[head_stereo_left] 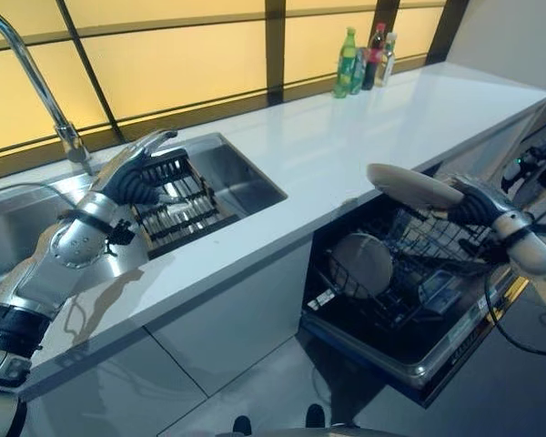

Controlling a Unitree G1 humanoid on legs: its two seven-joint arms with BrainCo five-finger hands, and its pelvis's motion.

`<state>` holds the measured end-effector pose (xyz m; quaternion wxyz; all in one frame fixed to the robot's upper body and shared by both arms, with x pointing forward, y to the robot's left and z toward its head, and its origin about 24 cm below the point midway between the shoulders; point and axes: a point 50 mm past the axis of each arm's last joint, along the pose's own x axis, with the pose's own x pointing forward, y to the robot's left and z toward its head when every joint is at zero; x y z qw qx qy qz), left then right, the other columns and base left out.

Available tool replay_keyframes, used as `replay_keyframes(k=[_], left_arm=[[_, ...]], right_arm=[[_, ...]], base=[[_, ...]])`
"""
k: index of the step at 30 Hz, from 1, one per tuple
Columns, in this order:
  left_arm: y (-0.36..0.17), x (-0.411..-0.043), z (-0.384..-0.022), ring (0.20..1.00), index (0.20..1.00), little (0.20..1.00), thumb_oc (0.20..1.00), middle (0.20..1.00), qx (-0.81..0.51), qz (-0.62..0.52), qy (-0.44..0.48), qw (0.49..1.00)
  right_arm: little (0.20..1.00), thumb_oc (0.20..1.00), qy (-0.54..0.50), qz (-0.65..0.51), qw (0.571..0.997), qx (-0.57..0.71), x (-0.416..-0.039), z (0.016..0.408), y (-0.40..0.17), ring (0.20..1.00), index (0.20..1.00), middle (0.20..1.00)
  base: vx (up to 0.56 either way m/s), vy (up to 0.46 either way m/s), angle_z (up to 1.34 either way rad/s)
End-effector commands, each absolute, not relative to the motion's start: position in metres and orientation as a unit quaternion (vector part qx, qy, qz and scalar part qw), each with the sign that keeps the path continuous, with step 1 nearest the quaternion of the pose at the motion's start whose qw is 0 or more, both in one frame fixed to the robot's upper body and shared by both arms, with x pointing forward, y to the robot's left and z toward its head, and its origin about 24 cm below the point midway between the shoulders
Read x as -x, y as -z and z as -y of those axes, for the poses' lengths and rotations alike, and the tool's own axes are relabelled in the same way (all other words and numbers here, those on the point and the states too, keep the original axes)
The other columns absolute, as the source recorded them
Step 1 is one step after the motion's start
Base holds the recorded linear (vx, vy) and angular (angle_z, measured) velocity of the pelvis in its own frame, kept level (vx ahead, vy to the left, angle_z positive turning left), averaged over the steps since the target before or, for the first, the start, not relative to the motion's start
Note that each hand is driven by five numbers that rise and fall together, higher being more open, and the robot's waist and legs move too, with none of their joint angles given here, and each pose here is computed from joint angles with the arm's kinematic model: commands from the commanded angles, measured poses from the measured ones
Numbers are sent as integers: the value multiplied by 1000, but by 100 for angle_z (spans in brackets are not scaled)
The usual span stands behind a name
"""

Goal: Pick up plates and place into dishwasher.

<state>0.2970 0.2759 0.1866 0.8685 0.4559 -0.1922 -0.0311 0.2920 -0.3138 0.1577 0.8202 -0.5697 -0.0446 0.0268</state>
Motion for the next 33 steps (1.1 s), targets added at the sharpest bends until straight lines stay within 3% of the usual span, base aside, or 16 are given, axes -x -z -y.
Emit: replay_keyframes(k=[1,15,33], left_arm=[[-217,-295,-272,1000,1000,1000,1000,1000,-375,258,15,890],[-223,-278,-222,1000,1000,1000,1000,1000,-218,345,113,906],[-249,-274,-193,1000,1000,1000,1000,1000,-185,407,172,878]], right_arm=[[200,200,29,80,837,540,-302,321,-190,200,200,200],[200,200,123,19,870,478,-323,344,-188,200,200,200],[200,200,197,-59,880,427,-344,374,-219,200,200,200]], base=[[-168,-58,-11],[-87,-51,-3],[-65,-37,7]])
